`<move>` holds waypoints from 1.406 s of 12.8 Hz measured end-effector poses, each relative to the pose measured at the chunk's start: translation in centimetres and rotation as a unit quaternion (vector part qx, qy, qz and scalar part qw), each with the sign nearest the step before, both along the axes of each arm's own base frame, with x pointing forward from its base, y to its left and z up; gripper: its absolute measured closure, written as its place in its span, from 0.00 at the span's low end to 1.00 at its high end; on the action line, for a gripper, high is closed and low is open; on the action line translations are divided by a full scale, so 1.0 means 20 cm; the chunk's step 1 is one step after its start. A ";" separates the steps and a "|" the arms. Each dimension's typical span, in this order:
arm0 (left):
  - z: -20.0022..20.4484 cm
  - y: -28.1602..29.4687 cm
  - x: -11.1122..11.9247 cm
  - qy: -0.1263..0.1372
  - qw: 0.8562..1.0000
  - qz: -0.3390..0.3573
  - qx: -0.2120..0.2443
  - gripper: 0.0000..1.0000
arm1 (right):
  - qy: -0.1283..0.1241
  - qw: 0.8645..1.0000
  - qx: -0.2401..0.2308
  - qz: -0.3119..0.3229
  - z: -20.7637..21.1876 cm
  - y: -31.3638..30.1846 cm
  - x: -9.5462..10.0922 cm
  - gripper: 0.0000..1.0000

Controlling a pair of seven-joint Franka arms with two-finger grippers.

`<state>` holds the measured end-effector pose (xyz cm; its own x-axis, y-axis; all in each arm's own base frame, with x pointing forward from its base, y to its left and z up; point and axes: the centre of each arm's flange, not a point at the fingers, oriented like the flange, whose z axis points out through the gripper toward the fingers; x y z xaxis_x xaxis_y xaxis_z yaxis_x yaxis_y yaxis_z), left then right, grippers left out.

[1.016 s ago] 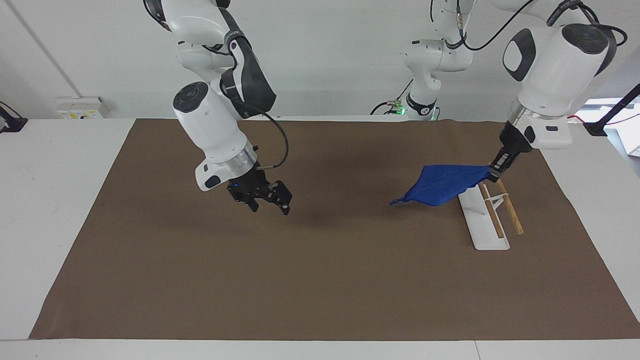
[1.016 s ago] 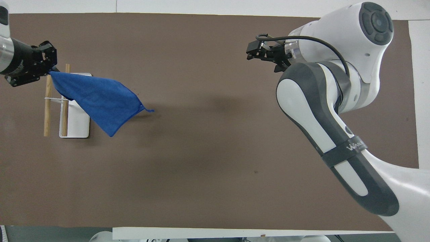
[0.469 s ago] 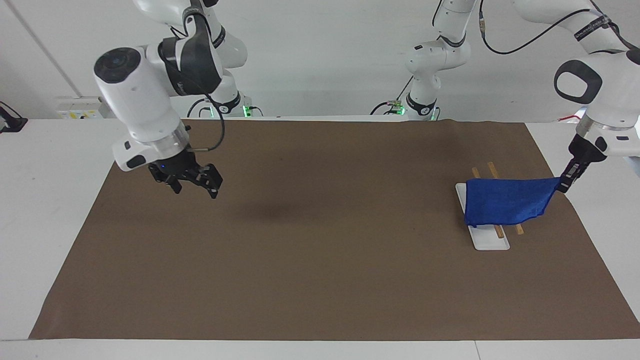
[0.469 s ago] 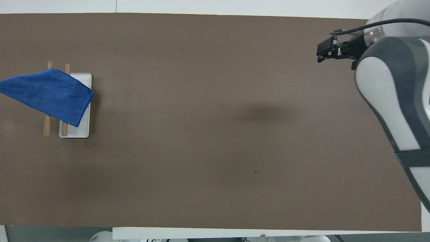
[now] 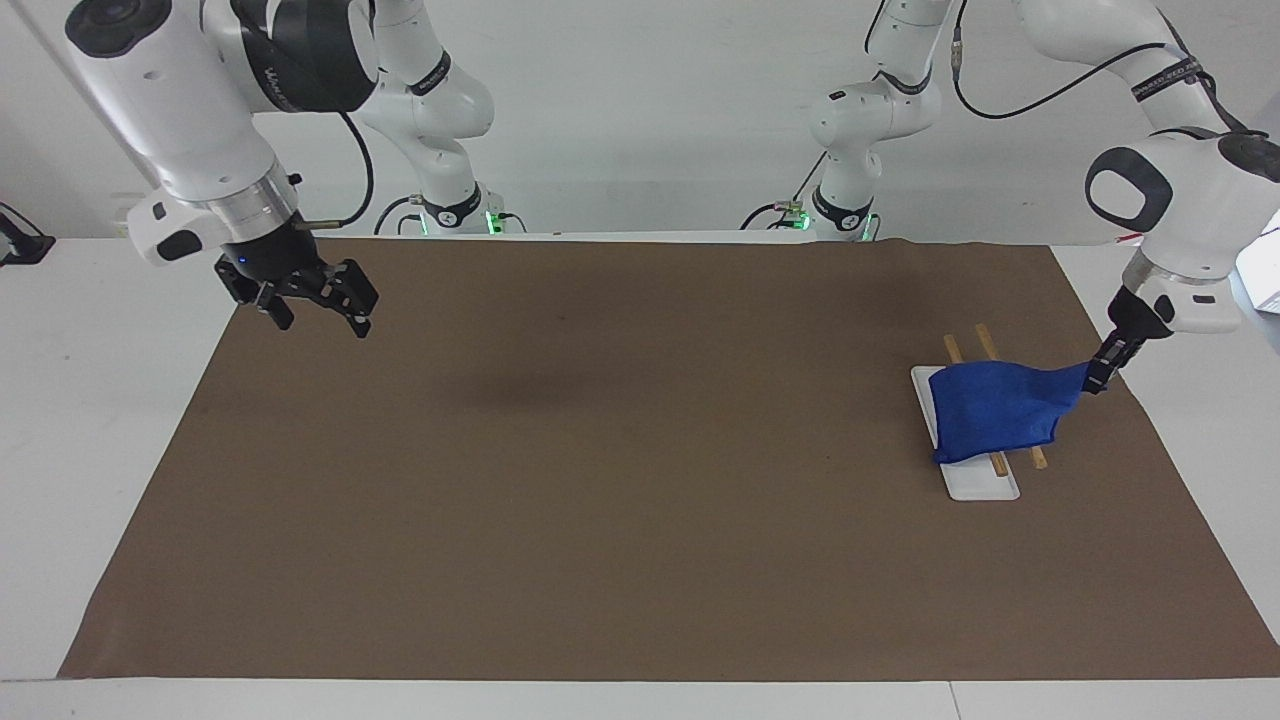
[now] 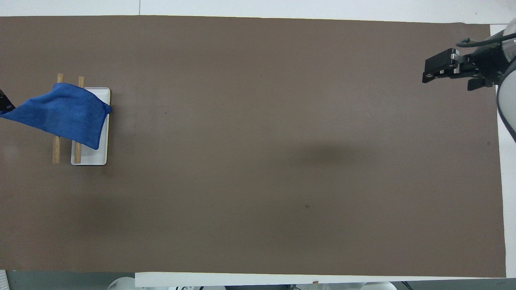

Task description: Right arm passes towel to left arm to hang

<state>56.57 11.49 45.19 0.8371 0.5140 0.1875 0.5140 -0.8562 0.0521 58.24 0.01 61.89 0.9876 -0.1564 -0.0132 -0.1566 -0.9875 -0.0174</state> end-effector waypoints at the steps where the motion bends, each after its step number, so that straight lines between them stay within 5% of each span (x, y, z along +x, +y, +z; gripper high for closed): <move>1: 0.01 -0.01 0.01 -0.003 1.000 -0.001 0.000 0.47 | 0.015 1.000 -0.002 0.004 0.04 -0.04 -0.06 0.00; 5: 0.34 0.01 0.03 0.012 1.000 -0.005 -0.001 0.00 | 0.031 0.999 -0.005 0.016 0.08 -0.05 -0.17 0.00; 10: 0.85 -0.18 -0.04 0.083 0.995 -0.051 -0.010 0.00 | 0.057 0.998 -0.002 0.036 0.02 -0.15 -0.20 0.00; 14: 0.95 -0.52 -0.04 0.154 0.971 -0.184 -0.003 0.00 | 0.047 0.997 -0.020 0.055 0.08 -0.05 -0.26 0.00; 18: 0.94 -0.67 0.00 0.152 0.960 -0.234 -0.011 0.00 | 0.049 0.997 -0.020 0.058 0.08 -0.04 -0.31 0.00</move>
